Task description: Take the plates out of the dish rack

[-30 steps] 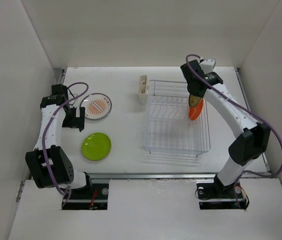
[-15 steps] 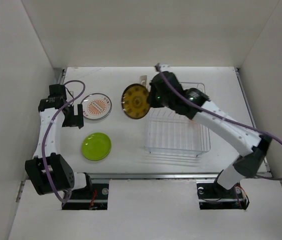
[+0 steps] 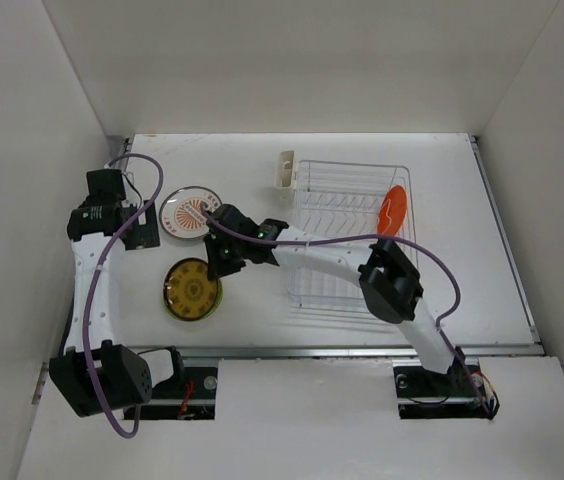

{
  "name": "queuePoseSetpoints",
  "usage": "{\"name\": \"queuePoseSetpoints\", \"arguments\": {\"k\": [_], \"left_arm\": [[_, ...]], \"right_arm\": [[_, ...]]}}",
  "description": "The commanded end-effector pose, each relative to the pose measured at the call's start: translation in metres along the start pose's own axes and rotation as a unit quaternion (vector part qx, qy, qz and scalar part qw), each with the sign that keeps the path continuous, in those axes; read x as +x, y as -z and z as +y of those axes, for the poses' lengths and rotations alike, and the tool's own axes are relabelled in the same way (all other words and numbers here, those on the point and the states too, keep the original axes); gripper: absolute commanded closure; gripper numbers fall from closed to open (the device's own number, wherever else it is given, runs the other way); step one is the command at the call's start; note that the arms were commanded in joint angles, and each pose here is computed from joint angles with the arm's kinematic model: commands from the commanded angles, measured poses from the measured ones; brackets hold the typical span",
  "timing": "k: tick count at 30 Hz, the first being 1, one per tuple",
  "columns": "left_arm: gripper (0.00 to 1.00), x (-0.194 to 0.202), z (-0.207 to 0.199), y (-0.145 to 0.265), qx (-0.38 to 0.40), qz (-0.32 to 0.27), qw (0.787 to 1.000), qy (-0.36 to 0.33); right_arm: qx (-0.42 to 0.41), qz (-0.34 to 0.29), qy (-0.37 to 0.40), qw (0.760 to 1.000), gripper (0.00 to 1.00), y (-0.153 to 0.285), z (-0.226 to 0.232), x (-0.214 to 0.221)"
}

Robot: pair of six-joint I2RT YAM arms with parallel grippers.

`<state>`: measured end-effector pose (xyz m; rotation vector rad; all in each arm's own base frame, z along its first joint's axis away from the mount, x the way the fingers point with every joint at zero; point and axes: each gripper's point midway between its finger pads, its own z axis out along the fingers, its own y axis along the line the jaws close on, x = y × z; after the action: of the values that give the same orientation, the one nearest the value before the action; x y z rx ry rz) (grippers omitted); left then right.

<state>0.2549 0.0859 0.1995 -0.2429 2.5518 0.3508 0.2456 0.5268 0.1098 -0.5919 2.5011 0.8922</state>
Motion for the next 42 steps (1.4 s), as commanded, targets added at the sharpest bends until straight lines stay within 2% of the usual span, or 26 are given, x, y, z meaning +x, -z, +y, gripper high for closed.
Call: {"name": "queuePoseSetpoints", "arguments": {"k": [1, 2, 3, 4, 6, 7, 11, 17, 19, 23, 24, 26, 27, 28, 30, 31, 33, 34, 35, 38, 42], "left_arm": [[0.0, 0.004, 0.005, -0.001, -0.012, 0.001, 1.0, 0.005], [0.0, 0.004, 0.005, -0.001, -0.012, 0.001, 1.0, 0.005], [0.0, 0.004, 0.005, -0.001, -0.012, 0.001, 1.0, 0.005], [0.0, 0.004, 0.005, -0.001, -0.012, 0.001, 1.0, 0.005], [0.0, 0.003, 0.003, -0.001, -0.007, 0.001, 1.0, 0.005], [0.0, 0.003, 0.001, -0.001, -0.002, 0.001, 1.0, 0.005], [0.0, 0.003, 0.0, -0.001, 0.002, 0.0, 1.0, 0.005], [0.0, 0.006, -0.002, 0.0, 0.007, 0.0, 1.0, 0.005], [0.0, 0.006, -0.002, 0.0, 0.007, 0.0, 1.0, 0.005], [0.0, 0.008, -0.002, 0.0, 0.007, 0.005, 1.0, -0.001], [0.0, 0.005, -0.001, 0.002, 0.007, 0.0, 1.0, 0.0], [0.0, 0.005, -0.003, 0.002, 0.012, 0.0, 1.0, 0.0], [0.0, 0.005, -0.003, 0.002, 0.012, 0.0, 1.0, 0.0], [0.0, 0.005, -0.005, -0.001, 0.017, 0.005, 1.0, -0.001], [0.0, 0.006, -0.007, -0.003, 0.022, 0.009, 1.0, -0.007], [0.0, 0.008, -0.006, -0.002, 0.022, 0.014, 1.0, -0.014], [0.0, 0.01, -0.009, -0.007, 0.028, 0.023, 0.999, -0.02], [0.0, 0.012, -0.008, -0.007, 0.028, 0.028, 0.999, -0.027], [0.0, 0.017, -0.009, -0.011, 0.029, 0.038, 0.998, -0.029], [0.0, 0.02, -0.008, -0.013, 0.025, 0.043, 0.998, -0.039], [0.0, 0.025, -0.008, -0.017, 0.027, 0.053, 0.997, -0.046]], "right_arm": [[-0.061, -0.045, -0.012, 0.997, 0.83, 0.009, 0.028, -0.033], [-0.054, -0.036, -0.013, 0.998, 0.67, 0.003, 0.022, -0.027], [-0.044, -0.034, -0.011, 0.998, 0.57, 0.002, 0.022, -0.022], [-0.019, -0.01, -0.008, 1.0, 0.39, -0.01, 0.006, -0.007], [0.007, 0.005, 0.01, 1.0, 0.3, -0.017, 0.003, 0.007], [0.033, 0.026, 0.016, 0.999, 0.29, -0.02, -0.004, 0.018], [0.1, 0.035, 0.046, 0.993, 0.25, -0.021, -0.018, 0.03], [0.111, 0.013, 0.041, 0.993, 0.24, -0.007, -0.014, 0.023], [0.114, -0.005, 0.036, 0.993, 0.22, 0.009, -0.009, 0.012], [0.129, -0.072, 0.021, 0.989, 0.18, 0.066, -0.003, -0.023], [0.146, -0.086, 0.016, 0.985, 0.18, 0.078, -0.014, -0.029], [0.151, -0.142, 0.0, 0.978, 0.15, 0.143, -0.018, -0.057], [0.169, -0.144, -0.005, 0.975, 0.13, 0.142, -0.032, -0.059], [0.173, -0.166, -0.018, 0.971, 0.13, 0.175, -0.037, -0.068], [0.214, -0.188, -0.047, 0.957, 0.08, 0.207, -0.067, -0.076], [0.273, -0.203, -0.072, 0.937, 0.07, 0.225, -0.111, -0.081], [0.331, -0.211, -0.109, 0.913, 0.07, 0.265, -0.156, -0.077], [0.379, -0.222, -0.139, 0.888, 0.07, 0.289, -0.198, -0.081], [0.409, -0.214, -0.152, 0.874, 0.07, 0.303, -0.219, -0.072], [0.476, -0.215, -0.197, 0.83, 0.08, 0.334, -0.28, -0.063], [0.523, -0.192, -0.22, 0.8, 0.17, 0.341, -0.334, -0.054]]}}
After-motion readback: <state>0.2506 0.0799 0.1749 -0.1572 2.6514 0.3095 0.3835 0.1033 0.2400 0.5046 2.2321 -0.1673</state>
